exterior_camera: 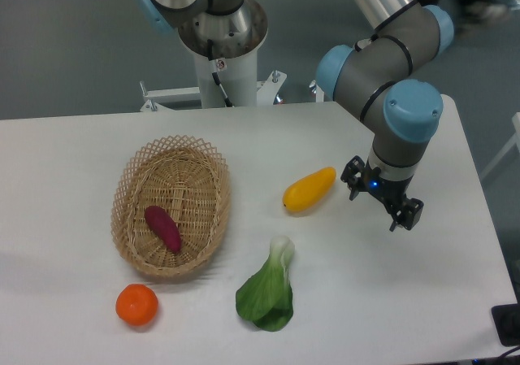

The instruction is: Pick up the mango from the table

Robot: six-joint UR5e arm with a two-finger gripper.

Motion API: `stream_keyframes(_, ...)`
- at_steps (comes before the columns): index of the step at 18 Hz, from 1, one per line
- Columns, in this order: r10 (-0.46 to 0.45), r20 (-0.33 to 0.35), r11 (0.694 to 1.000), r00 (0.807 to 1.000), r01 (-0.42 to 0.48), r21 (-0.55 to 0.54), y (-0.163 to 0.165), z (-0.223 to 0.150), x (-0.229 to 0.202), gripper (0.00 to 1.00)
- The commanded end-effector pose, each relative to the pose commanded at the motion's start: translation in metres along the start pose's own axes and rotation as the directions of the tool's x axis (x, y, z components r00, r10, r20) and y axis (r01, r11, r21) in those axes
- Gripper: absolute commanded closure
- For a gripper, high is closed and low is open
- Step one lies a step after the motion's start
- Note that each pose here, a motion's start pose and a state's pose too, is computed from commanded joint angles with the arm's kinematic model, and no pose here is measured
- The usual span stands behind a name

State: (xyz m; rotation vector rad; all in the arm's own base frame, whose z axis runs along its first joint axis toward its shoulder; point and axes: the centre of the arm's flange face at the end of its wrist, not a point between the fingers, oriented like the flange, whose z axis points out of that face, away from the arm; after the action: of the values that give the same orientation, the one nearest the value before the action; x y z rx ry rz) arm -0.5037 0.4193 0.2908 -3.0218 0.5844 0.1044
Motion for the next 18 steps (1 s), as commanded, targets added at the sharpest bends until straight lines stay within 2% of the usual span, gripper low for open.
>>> stream_keyframes(9, -0.006, -0.007, 1.000, 1.000, 0.006, 0.006, 0.003, 0.002, 0.001, 0.00)
stream_keyframes(18, -0.014, -0.070, 0.999, 0.997, 0.016, 0.029, 0.006, 0.022, 0.035, 0.00)
